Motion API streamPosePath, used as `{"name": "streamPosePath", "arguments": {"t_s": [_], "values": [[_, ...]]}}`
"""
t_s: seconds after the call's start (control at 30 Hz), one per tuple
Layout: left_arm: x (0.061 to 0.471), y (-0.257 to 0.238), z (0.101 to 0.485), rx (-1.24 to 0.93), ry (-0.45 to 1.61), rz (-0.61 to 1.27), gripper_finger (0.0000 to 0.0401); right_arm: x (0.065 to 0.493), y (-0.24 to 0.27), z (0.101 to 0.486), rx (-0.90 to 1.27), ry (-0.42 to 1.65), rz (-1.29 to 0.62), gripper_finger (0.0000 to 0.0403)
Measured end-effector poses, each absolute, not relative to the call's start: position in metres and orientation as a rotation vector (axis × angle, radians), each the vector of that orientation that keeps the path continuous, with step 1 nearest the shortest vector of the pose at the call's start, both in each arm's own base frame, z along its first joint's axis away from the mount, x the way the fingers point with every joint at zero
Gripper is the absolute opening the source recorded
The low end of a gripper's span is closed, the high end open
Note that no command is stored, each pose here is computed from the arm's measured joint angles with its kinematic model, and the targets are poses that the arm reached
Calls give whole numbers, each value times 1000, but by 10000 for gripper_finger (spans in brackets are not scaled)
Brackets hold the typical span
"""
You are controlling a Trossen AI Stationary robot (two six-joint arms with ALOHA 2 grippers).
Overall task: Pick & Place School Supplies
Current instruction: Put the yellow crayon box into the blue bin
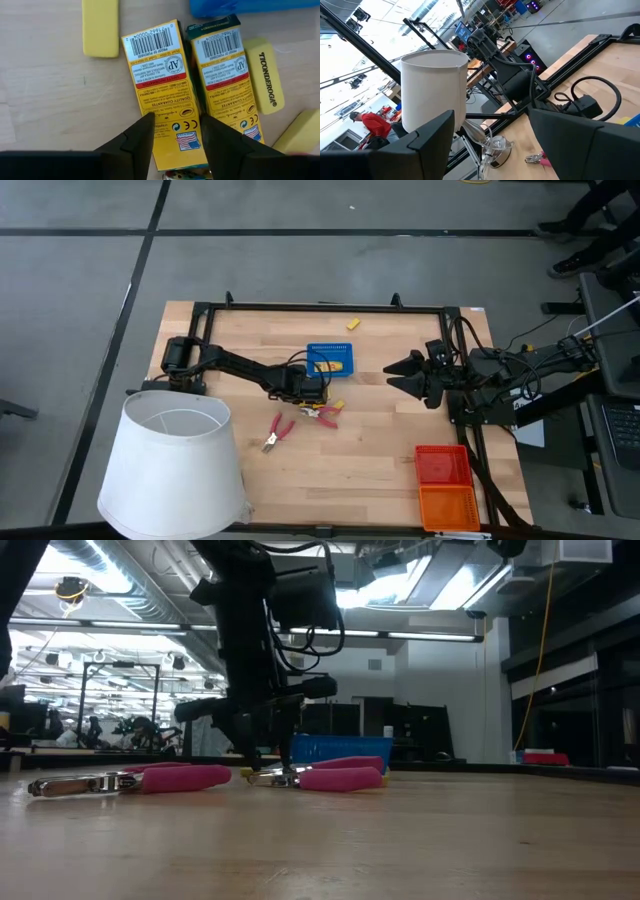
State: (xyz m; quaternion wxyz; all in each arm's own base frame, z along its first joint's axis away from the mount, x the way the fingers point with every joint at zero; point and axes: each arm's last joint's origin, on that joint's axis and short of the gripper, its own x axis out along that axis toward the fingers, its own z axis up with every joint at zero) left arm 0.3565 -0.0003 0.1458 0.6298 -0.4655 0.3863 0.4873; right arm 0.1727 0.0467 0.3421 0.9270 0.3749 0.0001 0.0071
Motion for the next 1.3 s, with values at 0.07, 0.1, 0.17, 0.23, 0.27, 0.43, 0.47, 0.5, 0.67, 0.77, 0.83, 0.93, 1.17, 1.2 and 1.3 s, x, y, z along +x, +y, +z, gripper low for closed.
{"name": "streamPosePath", "arguments": {"t_s": [0.07, 0.1, 0.17, 0.23, 0.27, 0.43, 0.47, 0.5, 0.67, 0.77, 0.83, 0.93, 1.17, 1.2, 1.3], "values": [[357, 0, 147, -1057, 888, 1103, 146, 173, 47, 342, 771, 0, 15, 268], [357, 0, 148, -1049, 888, 1097, 144, 173, 47, 342, 771, 0, 15, 268], [357, 0, 148, -1034, 894, 1085, 144, 173, 47, 342, 771, 0, 14, 268], [357, 0, 149, -1011, 905, 1063, 147, 173, 47, 342, 771, 0, 15, 268], [357, -1, 150, -1000, 912, 1051, 150, 173, 47, 342, 771, 0, 15, 268], [354, -1, 150, -1023, 933, 1071, 157, 173, 47, 342, 771, -1, 13, 268], [355, -1, 150, -1024, 936, 1066, 151, 173, 47, 342, 771, -1, 12, 268], [355, -1, 150, -1022, 938, 1063, 143, 173, 47, 342, 771, -2, 10, 268], [354, -2, 150, -1018, 937, 1062, 61, 173, 47, 342, 771, -2, 11, 268], [355, -4, 150, -997, 935, 1050, 14, 173, 47, 342, 771, -2, 10, 268], [356, -6, 152, -970, 935, 1024, 6, 173, 47, 342, 771, -2, 10, 268], [357, -9, 159, -947, 913, 979, 17, 173, 47, 342, 771, -3, 9, 268], [357, -13, 166, -980, 874, 979, 90, 173, 46, 342, 771, -3, 6, 268], [356, -13, 166, -987, 877, 990, 103, 173, 47, 342, 771, -3, 7, 268], [355, -13, 165, -1026, 865, 1022, 140, 173, 47, 342, 768, -4, 7, 268]]}}
